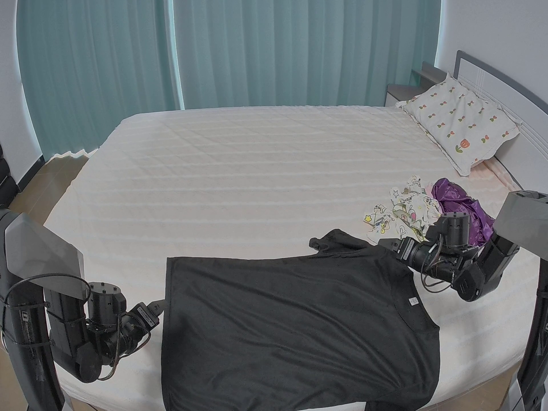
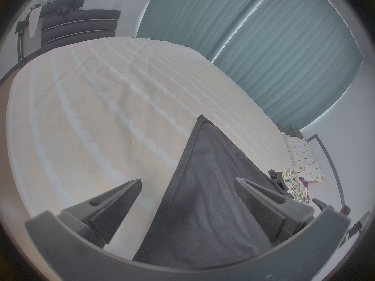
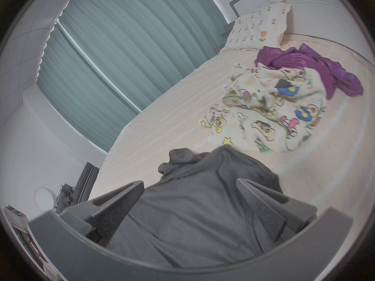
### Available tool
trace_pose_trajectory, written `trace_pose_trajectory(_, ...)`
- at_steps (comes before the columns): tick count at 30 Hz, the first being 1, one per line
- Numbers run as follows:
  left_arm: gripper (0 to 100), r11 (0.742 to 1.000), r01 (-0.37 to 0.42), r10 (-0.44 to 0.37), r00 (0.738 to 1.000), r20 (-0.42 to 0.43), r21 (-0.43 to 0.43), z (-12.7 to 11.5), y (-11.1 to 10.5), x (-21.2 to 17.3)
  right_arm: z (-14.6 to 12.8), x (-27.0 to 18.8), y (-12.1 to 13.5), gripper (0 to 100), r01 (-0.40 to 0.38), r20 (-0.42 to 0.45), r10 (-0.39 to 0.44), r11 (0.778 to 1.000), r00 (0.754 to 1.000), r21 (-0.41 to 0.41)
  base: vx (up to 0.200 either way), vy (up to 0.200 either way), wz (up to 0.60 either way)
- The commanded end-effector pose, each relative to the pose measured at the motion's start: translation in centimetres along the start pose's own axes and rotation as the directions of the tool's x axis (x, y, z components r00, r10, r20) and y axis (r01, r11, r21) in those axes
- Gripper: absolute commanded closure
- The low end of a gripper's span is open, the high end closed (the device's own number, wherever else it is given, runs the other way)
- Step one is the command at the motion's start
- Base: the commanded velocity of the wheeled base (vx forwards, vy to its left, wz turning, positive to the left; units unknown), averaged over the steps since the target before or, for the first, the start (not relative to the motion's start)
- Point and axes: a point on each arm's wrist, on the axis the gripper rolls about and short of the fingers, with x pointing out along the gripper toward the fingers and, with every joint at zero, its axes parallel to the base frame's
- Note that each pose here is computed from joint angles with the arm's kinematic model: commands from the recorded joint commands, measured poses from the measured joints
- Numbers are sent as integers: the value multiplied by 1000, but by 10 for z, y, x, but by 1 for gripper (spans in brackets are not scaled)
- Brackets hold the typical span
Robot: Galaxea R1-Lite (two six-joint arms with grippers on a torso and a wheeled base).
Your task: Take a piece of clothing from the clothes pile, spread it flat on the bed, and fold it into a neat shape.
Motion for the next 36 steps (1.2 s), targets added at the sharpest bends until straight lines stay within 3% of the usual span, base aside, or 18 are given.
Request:
trace_pose_trajectory(1, 0, 1000, -15, 16, 999, -34, 10, -8, 3, 1, 4, 36, 18, 0, -24, -34, 23, 1000, 999, -20, 0, 0, 0)
trace_pose_trajectory(7, 0, 1000, -4, 4, 999, -34, -15, -11, 2, 2, -10, 69, 29, 0, -28, -85, 23, 998, 996, -60, 0, 0, 0)
trace_pose_trajectory(13, 0, 1000, -7, 7, 999, -40, -14, -12, 3, 0, -14, 103, 26, 0, 16, -45, -19, 997, 999, -69, 0, 0, 0)
trace_pose_trajectory(18, 0, 1000, -14, 13, 999, -44, -15, -14, 4, 1, -20, 122, 20, 0, 37, -66, -42, 997, 997, -67, 0, 0, 0)
trace_pose_trajectory(22, 0, 999, -15, 13, 999, -44, -29, -14, 5, 1, -12, 131, 22, 0, 24, -36, -27, 998, 999, -63, 0, 0, 0)
trace_pose_trajectory(33, 0, 999, -18, 17, 999, -44, -30, -15, 5, 2, -7, 143, 22, 0, 55, -63, -59, 997, 996, -54, 0, 0, 0)
trace_pose_trajectory(34, 0, 999, -18, 17, 999, -44, -30, -15, 5, 2, -6, 145, 23, 100, 58, -67, -62, 997, 996, -54, 0, 0, 0)
trace_pose_trajectory(36, 0, 999, -17, 16, 999, -43, -30, -14, 5, 2, -6, 146, 23, 100, 67, -77, -71, 996, 994, -52, 0, 0, 0)
